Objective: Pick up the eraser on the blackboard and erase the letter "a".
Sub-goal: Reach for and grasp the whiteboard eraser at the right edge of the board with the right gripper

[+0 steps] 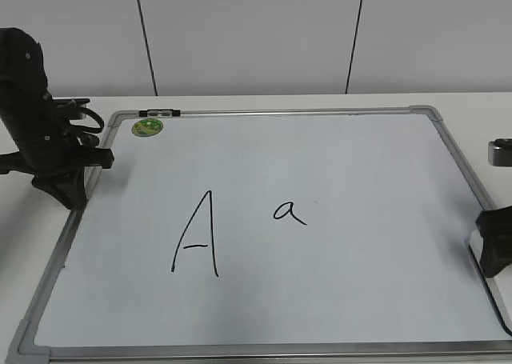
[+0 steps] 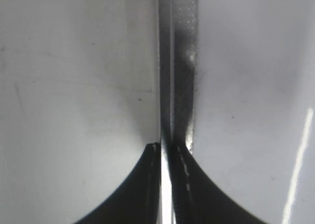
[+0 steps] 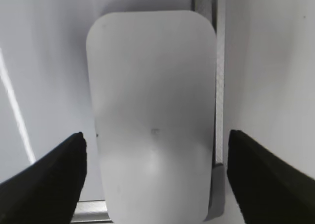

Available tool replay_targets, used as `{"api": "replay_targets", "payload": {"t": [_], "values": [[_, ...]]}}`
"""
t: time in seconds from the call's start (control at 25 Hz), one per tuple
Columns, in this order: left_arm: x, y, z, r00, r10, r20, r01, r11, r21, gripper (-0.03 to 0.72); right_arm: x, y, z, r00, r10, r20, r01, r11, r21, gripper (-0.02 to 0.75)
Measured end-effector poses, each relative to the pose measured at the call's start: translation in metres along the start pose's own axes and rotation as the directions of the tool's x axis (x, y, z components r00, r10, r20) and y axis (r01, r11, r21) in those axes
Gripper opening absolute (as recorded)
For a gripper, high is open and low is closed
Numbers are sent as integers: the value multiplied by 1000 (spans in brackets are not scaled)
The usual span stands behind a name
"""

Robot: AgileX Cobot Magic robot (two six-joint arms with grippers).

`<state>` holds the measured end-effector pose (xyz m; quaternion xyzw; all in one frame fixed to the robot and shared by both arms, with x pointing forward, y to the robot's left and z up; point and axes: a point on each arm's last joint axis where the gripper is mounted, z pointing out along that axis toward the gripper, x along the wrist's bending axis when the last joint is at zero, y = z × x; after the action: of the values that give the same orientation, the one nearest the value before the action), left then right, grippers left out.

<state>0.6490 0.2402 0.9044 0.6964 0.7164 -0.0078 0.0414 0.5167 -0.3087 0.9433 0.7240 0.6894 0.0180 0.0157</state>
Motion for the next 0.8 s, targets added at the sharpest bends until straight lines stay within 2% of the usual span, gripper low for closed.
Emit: {"api": "replay_targets", "payload": {"t": [0.52, 0.8], "values": [[0, 0, 0, 1000, 0, 0, 0, 1000, 0, 36, 2, 6, 23, 999, 33, -24, -32, 999, 34, 659], [0, 0, 0, 1000, 0, 0, 0, 1000, 0, 38, 1, 6, 23, 1000, 19, -11, -19, 999, 34, 573]]}}
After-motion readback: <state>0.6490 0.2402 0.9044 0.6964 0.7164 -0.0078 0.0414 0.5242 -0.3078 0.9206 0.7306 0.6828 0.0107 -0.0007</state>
